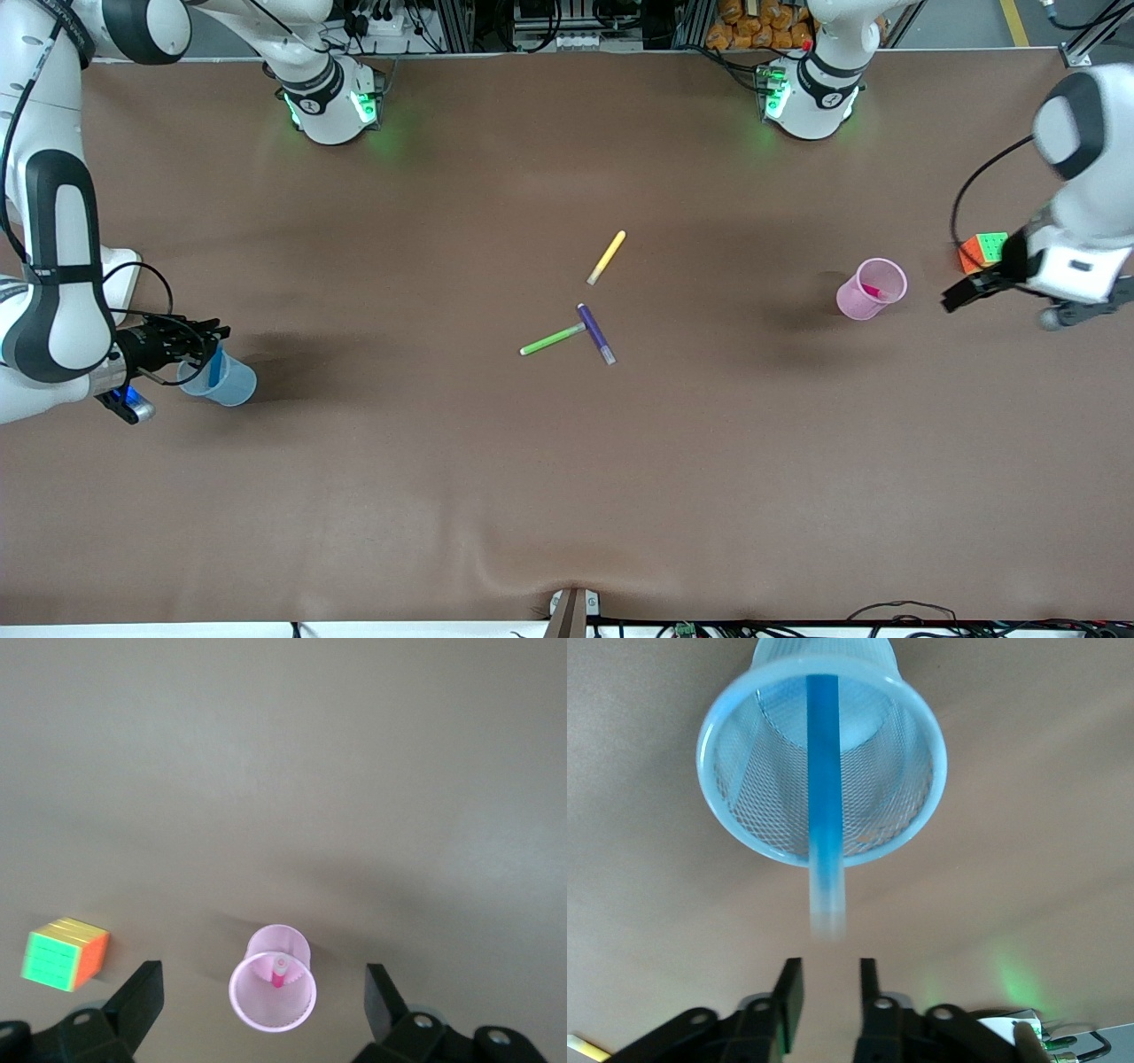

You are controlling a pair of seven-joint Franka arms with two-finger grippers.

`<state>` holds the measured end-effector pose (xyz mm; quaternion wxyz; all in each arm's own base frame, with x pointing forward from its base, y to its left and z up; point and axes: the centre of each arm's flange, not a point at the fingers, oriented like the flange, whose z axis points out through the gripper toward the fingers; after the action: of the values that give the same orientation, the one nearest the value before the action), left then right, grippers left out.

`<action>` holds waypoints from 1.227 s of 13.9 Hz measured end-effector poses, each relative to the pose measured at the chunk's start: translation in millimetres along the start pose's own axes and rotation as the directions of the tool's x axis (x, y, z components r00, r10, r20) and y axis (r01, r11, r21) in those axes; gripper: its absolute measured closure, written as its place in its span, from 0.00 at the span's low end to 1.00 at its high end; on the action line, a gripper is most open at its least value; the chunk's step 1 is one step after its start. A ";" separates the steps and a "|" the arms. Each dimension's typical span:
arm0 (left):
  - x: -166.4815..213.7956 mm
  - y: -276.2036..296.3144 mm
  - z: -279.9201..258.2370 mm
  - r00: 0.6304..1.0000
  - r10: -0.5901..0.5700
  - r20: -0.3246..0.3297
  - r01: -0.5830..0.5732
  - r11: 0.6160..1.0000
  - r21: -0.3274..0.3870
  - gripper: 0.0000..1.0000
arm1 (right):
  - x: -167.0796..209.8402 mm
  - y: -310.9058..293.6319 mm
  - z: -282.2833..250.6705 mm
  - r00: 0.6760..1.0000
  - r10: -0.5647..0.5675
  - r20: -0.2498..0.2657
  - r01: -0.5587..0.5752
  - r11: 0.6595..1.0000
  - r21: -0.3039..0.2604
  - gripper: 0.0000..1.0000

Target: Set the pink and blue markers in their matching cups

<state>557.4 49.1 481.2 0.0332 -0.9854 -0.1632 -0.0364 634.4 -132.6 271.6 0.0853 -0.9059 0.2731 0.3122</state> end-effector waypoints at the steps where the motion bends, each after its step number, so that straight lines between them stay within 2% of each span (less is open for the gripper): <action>1: 5.7 -0.3 -17.8 1.000 0.024 -0.006 -0.024 1.000 -0.001 0.00 | 0.0 0.0 -0.8 1.000 0.000 -0.002 0.000 1.000 0.001 0.54; 3: 12.8 1.2 -48.3 0.999 0.048 -0.019 -0.048 0.999 -0.003 0.00 | -0.9 -1.6 -7.3 1.000 -0.004 -0.016 0.004 1.000 0.004 0.31; 6: 9.9 8.4 -101.3 0.998 0.061 0.016 -0.061 0.998 -0.005 0.00 | -8.3 -4.9 -20.5 0.999 -0.032 -0.017 0.032 0.999 0.003 0.01; 8: 8.1 9.8 -122.6 0.998 0.062 0.025 -0.061 0.997 -0.037 0.00 | -20.9 -8.2 -37.3 0.995 -0.099 -0.002 0.099 0.995 -0.003 0.00; 14: -2.0 14.9 -147.7 0.994 0.077 0.073 -0.074 0.997 -0.038 0.00 | -83.9 -40.0 -120.7 0.974 -0.213 -0.082 0.211 0.977 -0.029 0.00; 17: -2.4 14.8 -146.8 0.994 0.077 0.080 -0.074 0.997 -0.037 0.00 | -133.4 -61.1 -159.2 0.950 -0.266 -0.161 0.261 0.964 -0.056 0.00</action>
<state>551.0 23.0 626.3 0.0111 -0.9919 -0.1263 0.0024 663.1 -74.3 478.2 0.0877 -0.9585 0.1507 0.2254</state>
